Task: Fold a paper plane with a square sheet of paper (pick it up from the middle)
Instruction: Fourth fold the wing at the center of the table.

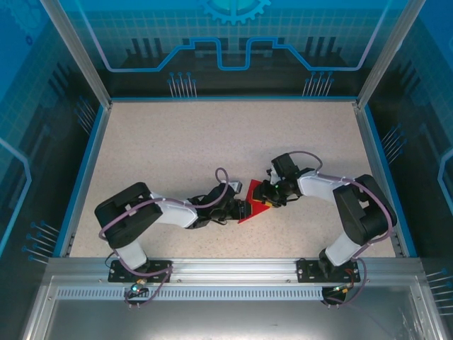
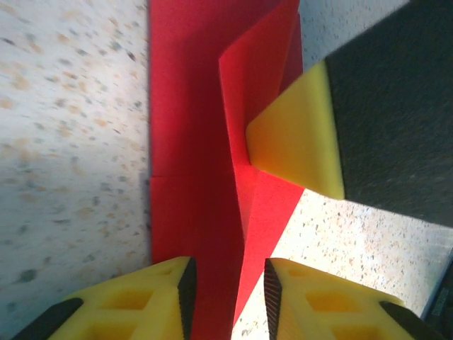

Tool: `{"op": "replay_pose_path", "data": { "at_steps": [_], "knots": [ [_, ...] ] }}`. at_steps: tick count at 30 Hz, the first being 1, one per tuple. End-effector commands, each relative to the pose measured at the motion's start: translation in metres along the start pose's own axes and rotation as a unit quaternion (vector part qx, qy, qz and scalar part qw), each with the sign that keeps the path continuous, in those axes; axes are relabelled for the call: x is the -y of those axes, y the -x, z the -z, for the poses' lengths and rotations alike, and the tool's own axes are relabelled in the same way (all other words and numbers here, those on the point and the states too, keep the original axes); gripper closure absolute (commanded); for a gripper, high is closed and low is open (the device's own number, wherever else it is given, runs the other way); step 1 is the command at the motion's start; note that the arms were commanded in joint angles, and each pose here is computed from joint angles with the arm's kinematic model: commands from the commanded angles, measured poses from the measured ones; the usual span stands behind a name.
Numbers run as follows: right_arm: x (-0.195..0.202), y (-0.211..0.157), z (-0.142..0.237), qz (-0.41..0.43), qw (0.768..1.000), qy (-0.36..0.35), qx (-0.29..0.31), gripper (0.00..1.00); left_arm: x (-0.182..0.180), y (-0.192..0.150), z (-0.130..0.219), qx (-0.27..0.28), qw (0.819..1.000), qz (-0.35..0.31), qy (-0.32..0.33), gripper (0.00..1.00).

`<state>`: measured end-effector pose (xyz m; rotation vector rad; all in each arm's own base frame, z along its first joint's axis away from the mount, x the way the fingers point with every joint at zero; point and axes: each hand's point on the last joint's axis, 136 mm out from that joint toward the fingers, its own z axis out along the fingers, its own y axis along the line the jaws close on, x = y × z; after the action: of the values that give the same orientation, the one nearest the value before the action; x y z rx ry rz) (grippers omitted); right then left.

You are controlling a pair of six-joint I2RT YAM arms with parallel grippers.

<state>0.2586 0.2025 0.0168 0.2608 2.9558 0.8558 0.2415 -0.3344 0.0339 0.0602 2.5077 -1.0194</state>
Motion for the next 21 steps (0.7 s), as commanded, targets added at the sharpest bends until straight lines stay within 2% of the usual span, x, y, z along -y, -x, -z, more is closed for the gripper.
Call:
{"op": "replay_pose_path", "data": {
  "at_steps": [1,4,8,13,15,21],
  "knots": [
    [0.041,-0.018,-0.013,-0.032,0.995,-0.094,-0.029,0.54,-0.012,0.008,0.020,0.017,0.999,0.016,0.032,0.64],
    [0.043,-0.020,-0.014,-0.034,0.993,-0.105,-0.034,0.54,-0.013,0.014,0.032,0.033,0.999,0.022,0.034,0.64],
    [0.045,-0.021,-0.015,-0.037,0.991,-0.119,-0.038,0.52,0.009,0.017,0.037,0.028,0.999,0.010,-0.012,0.69],
    [0.049,-0.023,-0.017,-0.046,0.989,-0.131,-0.044,0.49,0.031,0.018,0.031,0.004,0.999,0.000,-0.048,0.77],
    [0.050,-0.023,-0.018,-0.051,0.989,-0.134,-0.045,0.48,0.031,0.017,0.025,-0.008,0.999,0.000,-0.043,0.83],
    [0.052,-0.023,-0.018,-0.060,0.987,-0.141,-0.046,0.47,0.036,0.011,0.010,-0.036,0.998,0.002,-0.057,0.87]
  ]
}}
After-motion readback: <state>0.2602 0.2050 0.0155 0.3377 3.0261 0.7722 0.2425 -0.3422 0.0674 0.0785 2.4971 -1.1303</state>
